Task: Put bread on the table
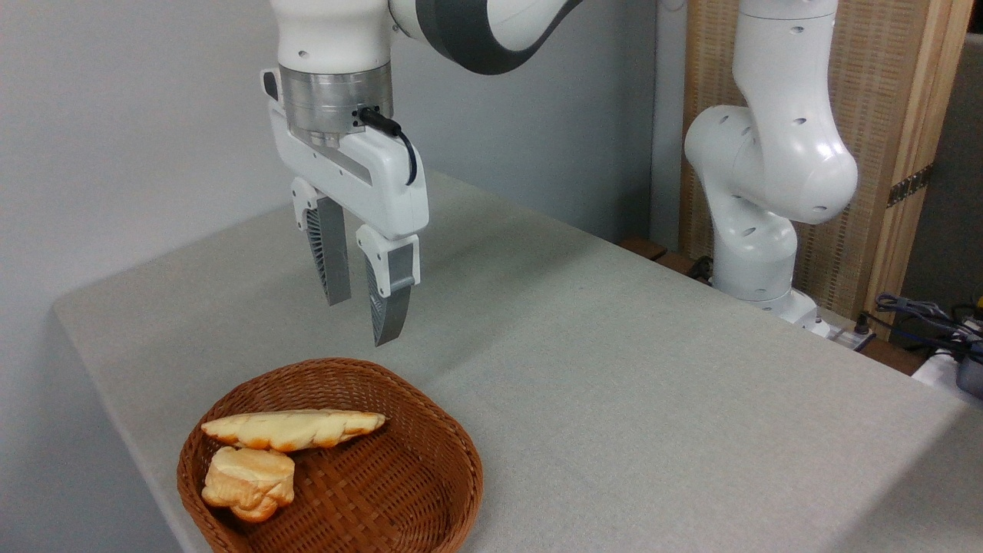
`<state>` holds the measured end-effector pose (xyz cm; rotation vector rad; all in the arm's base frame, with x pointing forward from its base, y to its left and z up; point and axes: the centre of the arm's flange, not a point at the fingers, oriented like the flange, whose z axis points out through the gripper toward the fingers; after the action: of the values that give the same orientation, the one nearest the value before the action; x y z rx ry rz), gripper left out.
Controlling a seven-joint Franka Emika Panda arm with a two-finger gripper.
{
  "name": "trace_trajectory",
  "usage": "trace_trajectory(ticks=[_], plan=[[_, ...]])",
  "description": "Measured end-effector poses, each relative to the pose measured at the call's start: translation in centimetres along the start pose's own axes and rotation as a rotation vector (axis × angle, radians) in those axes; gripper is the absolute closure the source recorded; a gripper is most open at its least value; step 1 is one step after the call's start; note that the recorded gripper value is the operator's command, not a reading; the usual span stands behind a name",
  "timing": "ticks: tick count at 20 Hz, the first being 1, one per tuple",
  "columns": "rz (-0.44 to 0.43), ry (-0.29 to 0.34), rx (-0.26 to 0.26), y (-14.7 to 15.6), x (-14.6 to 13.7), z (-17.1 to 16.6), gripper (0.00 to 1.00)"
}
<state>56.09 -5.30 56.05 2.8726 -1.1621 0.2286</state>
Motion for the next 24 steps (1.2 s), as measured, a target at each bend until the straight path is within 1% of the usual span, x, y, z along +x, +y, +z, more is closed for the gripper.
trace_trajectory(ticks=[18, 21, 24], plan=[[0.006, -0.001, 0.002, 0.2, 0.2, 0.1, 0.00], [0.000, 0.021, 0.022, -0.4, 0.3, 0.0, 0.00], [-0.018, 0.044, 0.052, -1.9, 0.4, 1.0, 0.00]])
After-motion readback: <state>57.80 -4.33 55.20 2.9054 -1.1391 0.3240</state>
